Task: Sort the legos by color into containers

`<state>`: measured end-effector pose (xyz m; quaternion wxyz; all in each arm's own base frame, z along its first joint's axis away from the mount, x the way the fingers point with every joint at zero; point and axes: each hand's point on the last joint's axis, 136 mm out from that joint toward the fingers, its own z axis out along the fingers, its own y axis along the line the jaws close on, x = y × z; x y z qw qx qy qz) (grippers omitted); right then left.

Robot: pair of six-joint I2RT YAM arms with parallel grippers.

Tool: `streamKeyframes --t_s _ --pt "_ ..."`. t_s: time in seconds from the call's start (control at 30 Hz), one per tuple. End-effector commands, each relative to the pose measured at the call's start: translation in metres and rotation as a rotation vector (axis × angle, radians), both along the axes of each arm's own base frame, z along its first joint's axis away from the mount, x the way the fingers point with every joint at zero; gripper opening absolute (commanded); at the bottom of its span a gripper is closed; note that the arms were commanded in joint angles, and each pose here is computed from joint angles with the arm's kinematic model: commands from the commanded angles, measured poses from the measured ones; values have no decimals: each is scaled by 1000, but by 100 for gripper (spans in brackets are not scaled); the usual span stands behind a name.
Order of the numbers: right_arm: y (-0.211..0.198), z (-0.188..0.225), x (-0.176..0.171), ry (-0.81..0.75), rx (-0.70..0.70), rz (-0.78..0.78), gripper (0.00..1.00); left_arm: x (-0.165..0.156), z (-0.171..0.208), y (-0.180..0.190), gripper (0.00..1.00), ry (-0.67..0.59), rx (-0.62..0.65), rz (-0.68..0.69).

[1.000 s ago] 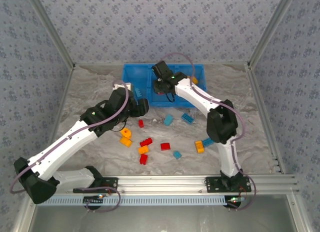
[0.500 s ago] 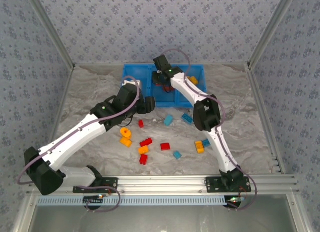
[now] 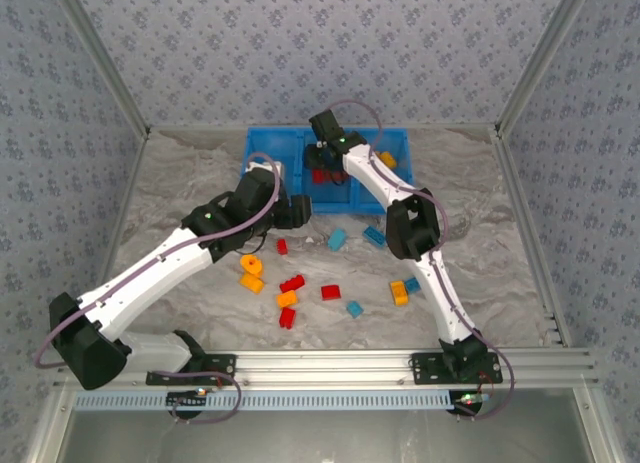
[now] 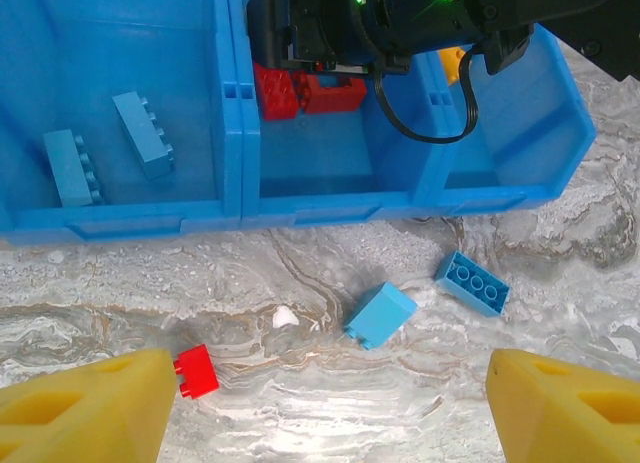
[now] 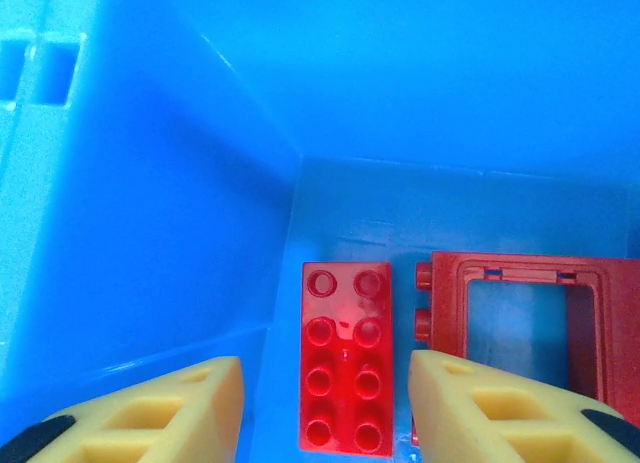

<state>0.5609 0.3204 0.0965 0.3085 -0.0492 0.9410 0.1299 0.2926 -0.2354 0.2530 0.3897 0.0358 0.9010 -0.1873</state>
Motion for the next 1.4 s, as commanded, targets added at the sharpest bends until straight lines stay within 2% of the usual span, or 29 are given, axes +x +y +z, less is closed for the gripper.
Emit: streamKeyframes --t_s 0.0,0.17,0.3,0.47,0.53,0.7,0.87,0.97,1.1,1.37 --pt "4 67 -9 -80 30 22 49 -8 0 6 81 11 -3 -4" --pt "-11 124 -35 -155 17 -11 42 -17 -11 5 79 43 4 -49" --pt "-34 163 -89 -238 30 -26 42 -23 -37 -14 79 118 39 -162" --pt "-82 150 -188 -236 63 -39 45 -21 -75 -42 80 180 84 -302" --pt "-100 129 -233 -200 72 -15 48 -20 -89 -56 80 193 112 -364" --pt "-127 105 -342 -139 178 91 60 -14 -124 -83 83 199 210 -460" --pt "-150 92 -406 -94 332 108 70 -6 -157 -100 85 203 319 -485" --pt "-163 88 -420 -95 382 83 73 2 -172 -106 87 205 348 -484" --pt "-169 94 -422 -115 397 73 73 11 -191 -112 88 214 386 -494" --pt "-154 99 -413 -126 396 90 74 30 -207 -125 79 209 434 -490"
